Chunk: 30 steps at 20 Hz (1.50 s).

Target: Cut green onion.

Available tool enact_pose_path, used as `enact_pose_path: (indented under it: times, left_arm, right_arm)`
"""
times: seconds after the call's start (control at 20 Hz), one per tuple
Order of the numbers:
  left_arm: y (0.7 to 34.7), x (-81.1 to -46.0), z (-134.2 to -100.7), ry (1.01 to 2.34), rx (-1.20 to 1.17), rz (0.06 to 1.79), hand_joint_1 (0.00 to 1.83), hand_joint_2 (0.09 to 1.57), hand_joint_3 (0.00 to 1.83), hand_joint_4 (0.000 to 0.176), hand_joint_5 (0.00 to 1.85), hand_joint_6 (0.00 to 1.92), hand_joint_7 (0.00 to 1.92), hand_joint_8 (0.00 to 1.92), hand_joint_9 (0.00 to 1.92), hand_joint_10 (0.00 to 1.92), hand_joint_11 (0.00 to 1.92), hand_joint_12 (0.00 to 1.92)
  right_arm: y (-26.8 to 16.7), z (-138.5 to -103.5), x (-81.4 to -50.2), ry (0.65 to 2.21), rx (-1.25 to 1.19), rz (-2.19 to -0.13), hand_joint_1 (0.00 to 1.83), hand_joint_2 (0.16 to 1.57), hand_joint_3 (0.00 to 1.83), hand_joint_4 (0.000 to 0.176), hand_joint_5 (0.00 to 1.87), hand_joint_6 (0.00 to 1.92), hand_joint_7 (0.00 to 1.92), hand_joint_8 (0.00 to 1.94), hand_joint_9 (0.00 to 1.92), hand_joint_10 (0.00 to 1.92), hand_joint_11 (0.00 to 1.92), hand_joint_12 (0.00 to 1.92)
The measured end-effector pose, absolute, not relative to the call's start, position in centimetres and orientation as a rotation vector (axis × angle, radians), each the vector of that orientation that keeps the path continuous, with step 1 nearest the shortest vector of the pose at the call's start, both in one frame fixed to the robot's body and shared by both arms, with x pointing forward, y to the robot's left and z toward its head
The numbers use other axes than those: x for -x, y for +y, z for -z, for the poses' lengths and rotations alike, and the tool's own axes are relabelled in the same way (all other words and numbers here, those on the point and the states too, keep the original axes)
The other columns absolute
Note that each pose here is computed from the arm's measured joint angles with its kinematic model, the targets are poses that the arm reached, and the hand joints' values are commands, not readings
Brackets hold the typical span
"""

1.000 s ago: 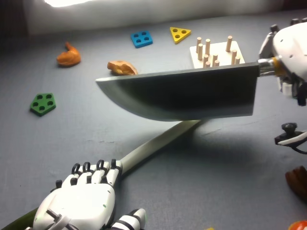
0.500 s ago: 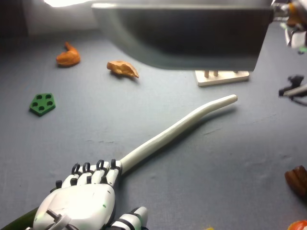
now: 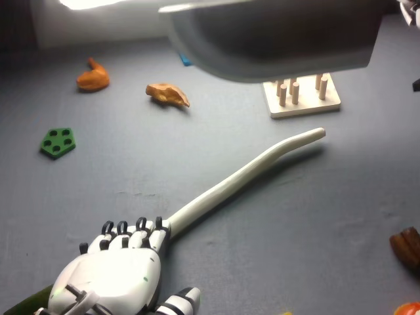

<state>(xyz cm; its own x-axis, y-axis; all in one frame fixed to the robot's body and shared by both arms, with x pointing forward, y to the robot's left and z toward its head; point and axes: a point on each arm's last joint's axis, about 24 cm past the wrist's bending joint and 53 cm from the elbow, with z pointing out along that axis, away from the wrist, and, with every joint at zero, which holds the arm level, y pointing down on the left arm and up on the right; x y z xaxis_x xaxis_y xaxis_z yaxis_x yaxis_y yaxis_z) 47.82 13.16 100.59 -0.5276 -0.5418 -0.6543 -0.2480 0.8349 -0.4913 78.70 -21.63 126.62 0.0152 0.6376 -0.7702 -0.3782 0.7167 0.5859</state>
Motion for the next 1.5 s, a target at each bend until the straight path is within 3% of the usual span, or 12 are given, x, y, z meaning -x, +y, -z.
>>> enact_pose_path:
  times: [0.1, 0.25, 0.35, 0.5, 0.55, 0.85, 1.0, 1.15, 1.35, 1.5]
  left_arm:
    - [12.9, -48.0, -100.8, 2.136, 0.571, 0.44, 0.22, 1.38, 0.0, 0.0, 0.11, 0.01, 0.11, 0.0, 0.09, 0.0, 0.0, 0.13]
    - [12.9, -48.4, -101.2, 2.133, 0.575, 0.452, 0.22, 1.38, 0.0, 0.0, 0.1, 0.0, 0.11, 0.0, 0.08, 0.0, 0.0, 0.16]
    - [12.8, -48.8, -101.7, 2.123, 0.567, 0.463, 0.21, 1.41, 0.01, 0.0, 0.05, 0.01, 0.07, 0.01, 0.04, 0.01, 0.0, 0.01]
    - [12.9, -49.7, -102.7, 2.099, 0.574, 0.474, 0.26, 1.4, 0.0, 0.0, 0.06, 0.0, 0.1, 0.0, 0.07, 0.01, 0.05, 0.04]
    - [12.9, -50.1, -103.2, 2.087, 0.571, 0.48, 0.24, 1.4, 0.0, 0.0, 0.05, 0.0, 0.08, 0.0, 0.06, 0.0, 0.01, 0.15]
    - [12.7, -52.6, -106.4, 2.044, 0.492, 0.499, 0.17, 1.39, 0.0, 0.0, 0.11, 0.01, 0.13, 0.01, 0.1, 0.01, 0.0, 0.15]
    - [11.9, -53.9, -108.6, 2.036, 0.411, 0.518, 0.22, 1.38, 0.0, 0.0, 0.11, 0.0, 0.11, 0.0, 0.08, 0.0, 0.0, 0.12]
    - [11.1, -54.6, -110.1, 2.037, 0.353, 0.536, 0.19, 1.38, 0.0, 0.0, 0.11, 0.0, 0.12, 0.0, 0.1, 0.01, 0.0, 0.26]
    - [9.9, -54.9, -111.3, 2.04, 0.371, 0.602, 0.19, 1.38, 0.0, 0.0, 0.08, 0.0, 0.08, 0.0, 0.06, 0.0, 0.0, 0.17]
    - [8.0, -55.8, -114.2, 1.996, 0.289, 0.646, 0.19, 1.38, 0.0, 0.0, 0.08, 0.0, 0.09, 0.0, 0.05, 0.0, 0.0, 0.2]
  right_arm:
    - [-22.4, -126.9, -79.6, 1.302, -0.217, -0.783, 1.55, 0.7, 0.94, 0.176, 1.38, 1.92, 1.61, 1.94, 1.65, 1.92, 1.7, 1.92]
    - [-22.5, -126.5, -80.4, 1.294, -0.219, -0.799, 1.53, 0.72, 0.88, 0.176, 1.33, 1.92, 1.57, 1.94, 1.62, 1.92, 1.66, 1.92]
    - [-22.1, -125.6, -80.8, 1.306, -0.186, -0.782, 1.54, 0.76, 0.81, 0.176, 1.35, 1.92, 1.57, 1.94, 1.61, 1.92, 1.66, 1.92]
    - [-21.7, -124.9, -81.3, 1.3, -0.168, -0.778, 1.55, 0.76, 0.82, 0.176, 1.3, 1.92, 1.58, 1.94, 1.61, 1.92, 1.67, 1.92]
    - [-21.7, -124.8, -81.4, 1.291, -0.168, -0.781, 1.55, 0.73, 0.88, 0.176, 1.31, 1.92, 1.59, 1.94, 1.62, 1.92, 1.68, 1.92]
    - [-21.5, -124.6, -81.9, 1.272, -0.177, -0.792, 1.56, 0.75, 0.83, 0.176, 1.28, 1.92, 1.57, 1.94, 1.62, 1.92, 1.67, 1.92]
    - [-21.2, -124.5, -82.2, 1.265, -0.186, -0.796, 1.54, 0.77, 0.82, 0.176, 1.3, 1.92, 1.59, 1.94, 1.65, 1.92, 1.7, 1.92]
    - [-20.9, -124.2, -82.3, 1.261, -0.188, -0.799, 1.55, 0.77, 0.81, 0.176, 1.45, 1.92, 1.64, 1.94, 1.67, 1.92, 1.72, 1.92]
    - [-21.2, -123.8, -82.8, 1.26, -0.2, -0.785, 1.58, 0.72, 0.92, 0.176, 1.38, 1.92, 1.61, 1.94, 1.66, 1.92, 1.72, 1.92]
    - [-21.1, -123.4, -82.9, 1.261, -0.206, -0.789, 1.62, 0.71, 0.94, 0.176, 1.4, 1.92, 1.64, 1.94, 1.67, 1.92, 1.72, 1.92]
